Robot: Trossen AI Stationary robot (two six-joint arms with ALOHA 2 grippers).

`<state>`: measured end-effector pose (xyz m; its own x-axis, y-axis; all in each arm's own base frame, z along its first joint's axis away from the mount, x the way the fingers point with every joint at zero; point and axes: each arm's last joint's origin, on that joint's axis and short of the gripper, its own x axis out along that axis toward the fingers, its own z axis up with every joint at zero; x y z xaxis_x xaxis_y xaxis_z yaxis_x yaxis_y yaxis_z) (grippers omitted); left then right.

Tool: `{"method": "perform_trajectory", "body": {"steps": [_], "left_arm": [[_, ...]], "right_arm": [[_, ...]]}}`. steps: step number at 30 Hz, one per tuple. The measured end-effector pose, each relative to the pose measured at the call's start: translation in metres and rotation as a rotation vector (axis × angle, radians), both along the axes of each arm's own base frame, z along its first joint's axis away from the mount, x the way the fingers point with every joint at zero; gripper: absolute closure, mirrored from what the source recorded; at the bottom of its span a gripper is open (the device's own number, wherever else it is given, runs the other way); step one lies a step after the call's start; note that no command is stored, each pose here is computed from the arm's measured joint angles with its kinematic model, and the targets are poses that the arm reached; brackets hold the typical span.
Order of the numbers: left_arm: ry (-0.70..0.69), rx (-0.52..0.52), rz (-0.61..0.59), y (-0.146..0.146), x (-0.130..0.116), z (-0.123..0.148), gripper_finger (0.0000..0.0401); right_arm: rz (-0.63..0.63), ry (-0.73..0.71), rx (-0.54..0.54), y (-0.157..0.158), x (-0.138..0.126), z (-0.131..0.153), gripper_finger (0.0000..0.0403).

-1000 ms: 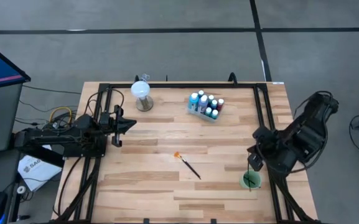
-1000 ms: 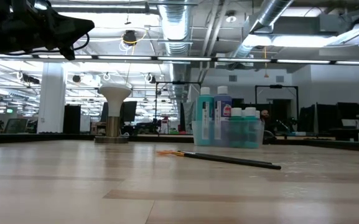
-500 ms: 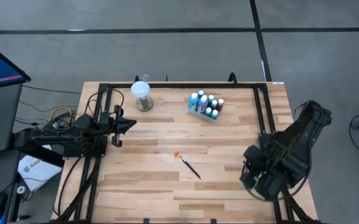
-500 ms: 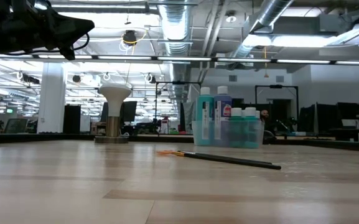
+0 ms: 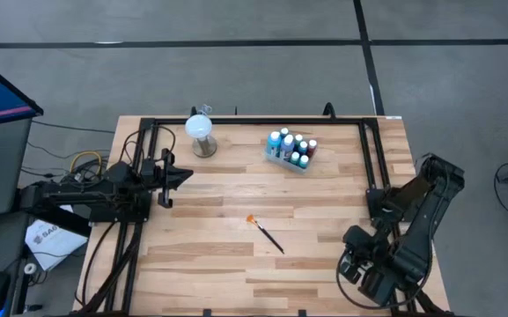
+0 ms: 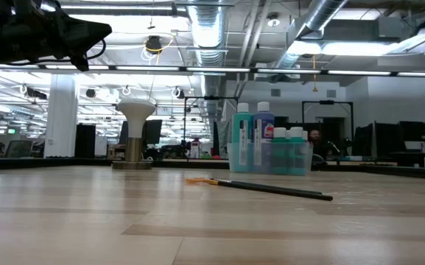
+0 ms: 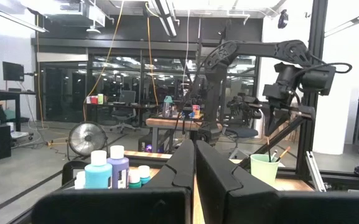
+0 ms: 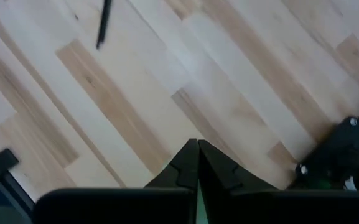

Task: Pick & Place Paint Supplies
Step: Put the black paint brush into the green cup, then put the highlighter brush into the green cup

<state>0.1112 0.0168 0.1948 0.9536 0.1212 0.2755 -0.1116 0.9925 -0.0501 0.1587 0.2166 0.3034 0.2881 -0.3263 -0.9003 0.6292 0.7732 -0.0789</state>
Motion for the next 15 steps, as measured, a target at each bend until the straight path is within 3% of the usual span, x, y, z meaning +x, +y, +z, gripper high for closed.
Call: {"method": "perform_trajectory", "body": {"steps": [9,15], "left_arm": [[0.0,0.0,0.0,0.0,0.0,0.0,0.0399],[0.0,0.0,0.001,0.0,0.0,0.0,0.0399]], "right_arm": [[-0.001,0.044,0.022,0.001,0.0,-0.002,0.032],[-0.027,-0.078,0.065,-0.032,0.015,0.022,0.0267]]}}
